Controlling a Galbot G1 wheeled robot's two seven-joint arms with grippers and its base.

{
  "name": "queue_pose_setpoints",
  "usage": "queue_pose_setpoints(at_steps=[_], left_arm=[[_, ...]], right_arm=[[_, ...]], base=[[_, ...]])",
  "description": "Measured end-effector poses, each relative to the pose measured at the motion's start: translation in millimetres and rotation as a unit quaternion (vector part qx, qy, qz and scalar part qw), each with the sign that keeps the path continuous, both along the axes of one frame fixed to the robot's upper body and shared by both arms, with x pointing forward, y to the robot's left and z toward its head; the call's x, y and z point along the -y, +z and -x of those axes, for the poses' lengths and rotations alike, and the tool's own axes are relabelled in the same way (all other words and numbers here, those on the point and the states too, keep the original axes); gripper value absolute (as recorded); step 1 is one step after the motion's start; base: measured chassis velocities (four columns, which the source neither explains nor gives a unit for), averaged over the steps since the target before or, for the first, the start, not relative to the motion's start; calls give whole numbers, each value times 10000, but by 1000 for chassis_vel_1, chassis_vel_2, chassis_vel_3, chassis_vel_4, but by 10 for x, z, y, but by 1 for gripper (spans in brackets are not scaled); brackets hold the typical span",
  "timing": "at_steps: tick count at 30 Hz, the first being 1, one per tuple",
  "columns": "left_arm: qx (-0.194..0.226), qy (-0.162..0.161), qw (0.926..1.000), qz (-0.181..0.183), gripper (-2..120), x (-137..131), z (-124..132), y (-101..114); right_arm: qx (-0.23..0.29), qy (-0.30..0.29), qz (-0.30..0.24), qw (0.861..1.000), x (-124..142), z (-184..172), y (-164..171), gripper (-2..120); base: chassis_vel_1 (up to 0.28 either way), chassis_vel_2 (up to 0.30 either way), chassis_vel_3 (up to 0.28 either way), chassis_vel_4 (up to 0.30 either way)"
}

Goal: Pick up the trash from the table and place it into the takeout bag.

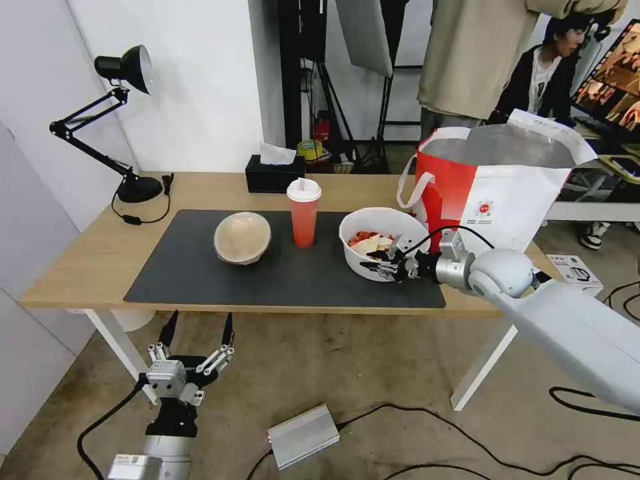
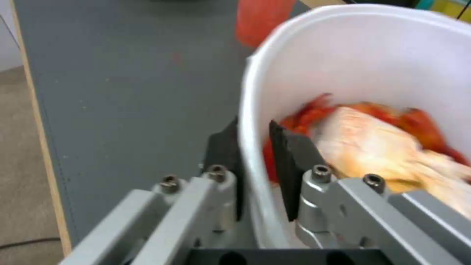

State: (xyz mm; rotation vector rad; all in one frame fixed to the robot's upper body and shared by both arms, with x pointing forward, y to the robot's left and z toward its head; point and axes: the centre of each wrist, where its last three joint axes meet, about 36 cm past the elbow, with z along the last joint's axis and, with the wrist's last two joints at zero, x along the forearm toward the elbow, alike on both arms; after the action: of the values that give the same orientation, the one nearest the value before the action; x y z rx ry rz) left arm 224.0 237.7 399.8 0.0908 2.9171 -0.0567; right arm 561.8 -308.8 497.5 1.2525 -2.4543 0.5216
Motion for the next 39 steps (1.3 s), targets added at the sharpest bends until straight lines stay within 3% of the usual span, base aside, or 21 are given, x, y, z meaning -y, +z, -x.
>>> queue_pose_setpoints(at_steps=[5,25,39], left_arm=[[-10,-1,10000,-7,100,-7,-4,-10],[-41,-7,10000,14,100,-13,-24,-54],[-39,1,10000,40,100,-7,-37,-72]], right_arm=[[2,-14,22,10000,-2,-10,-16,0],[20,-10,63,10000,-18,-41,-28,0],[352,328,159,9987,-169,137,217,0]], base=[[0,0,0,0],[0,0,0,0],[0,0,0,0]])
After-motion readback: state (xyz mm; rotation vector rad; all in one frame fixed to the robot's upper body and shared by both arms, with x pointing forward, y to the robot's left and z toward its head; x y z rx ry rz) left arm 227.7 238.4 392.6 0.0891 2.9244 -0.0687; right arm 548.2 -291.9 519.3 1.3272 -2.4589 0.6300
